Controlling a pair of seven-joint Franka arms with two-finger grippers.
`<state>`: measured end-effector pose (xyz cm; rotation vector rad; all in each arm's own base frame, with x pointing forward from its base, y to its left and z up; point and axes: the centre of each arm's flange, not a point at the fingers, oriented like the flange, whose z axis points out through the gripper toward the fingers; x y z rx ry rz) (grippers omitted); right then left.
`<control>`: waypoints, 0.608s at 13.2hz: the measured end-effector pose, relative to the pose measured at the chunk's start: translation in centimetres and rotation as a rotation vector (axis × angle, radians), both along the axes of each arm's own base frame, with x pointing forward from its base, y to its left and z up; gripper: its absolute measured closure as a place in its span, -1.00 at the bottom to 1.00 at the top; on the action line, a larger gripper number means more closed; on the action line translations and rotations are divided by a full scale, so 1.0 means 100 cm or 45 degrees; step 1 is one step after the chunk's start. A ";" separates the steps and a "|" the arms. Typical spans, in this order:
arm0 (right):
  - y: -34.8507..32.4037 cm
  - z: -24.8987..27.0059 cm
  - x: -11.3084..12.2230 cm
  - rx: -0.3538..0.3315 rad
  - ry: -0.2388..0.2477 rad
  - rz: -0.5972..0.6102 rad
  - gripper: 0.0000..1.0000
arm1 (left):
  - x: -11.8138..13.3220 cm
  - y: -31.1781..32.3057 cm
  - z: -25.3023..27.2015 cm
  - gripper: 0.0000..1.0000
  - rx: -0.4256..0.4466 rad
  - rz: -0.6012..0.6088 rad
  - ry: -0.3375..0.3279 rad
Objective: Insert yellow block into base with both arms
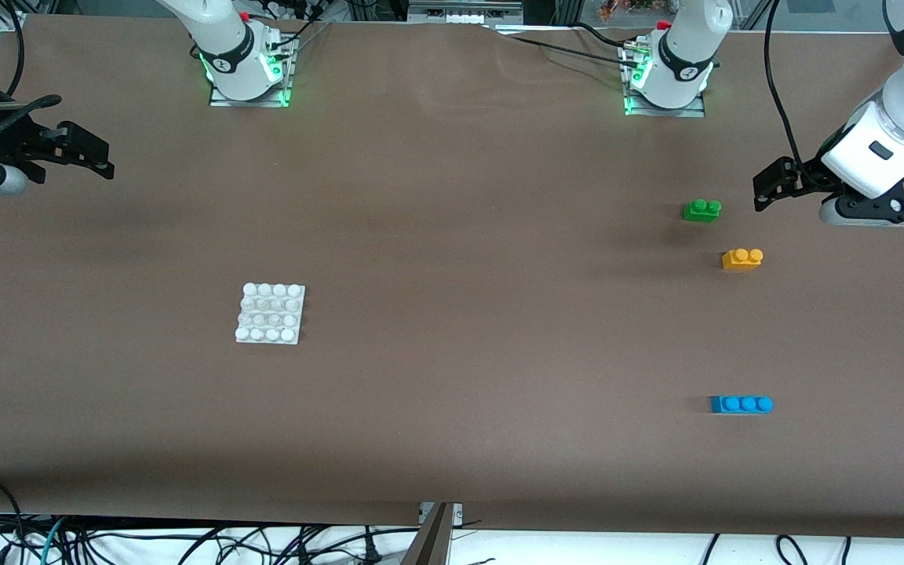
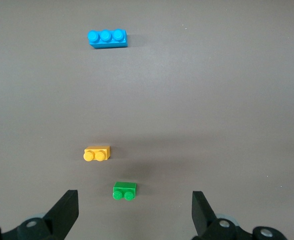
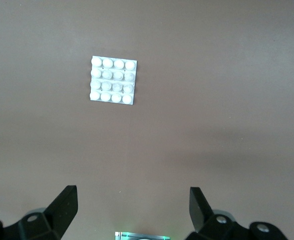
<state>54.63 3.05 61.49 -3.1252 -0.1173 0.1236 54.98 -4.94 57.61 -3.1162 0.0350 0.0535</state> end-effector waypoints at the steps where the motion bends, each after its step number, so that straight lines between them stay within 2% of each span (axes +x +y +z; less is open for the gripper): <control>1: 0.000 0.000 0.000 0.000 0.000 0.000 -0.98 | 0.000 0.000 0.000 -1.00 0.000 0.001 0.004; 8: 0.000 -0.001 0.000 0.000 0.003 0.000 -0.98 | 0.000 0.006 -0.001 -1.00 0.001 0.014 0.013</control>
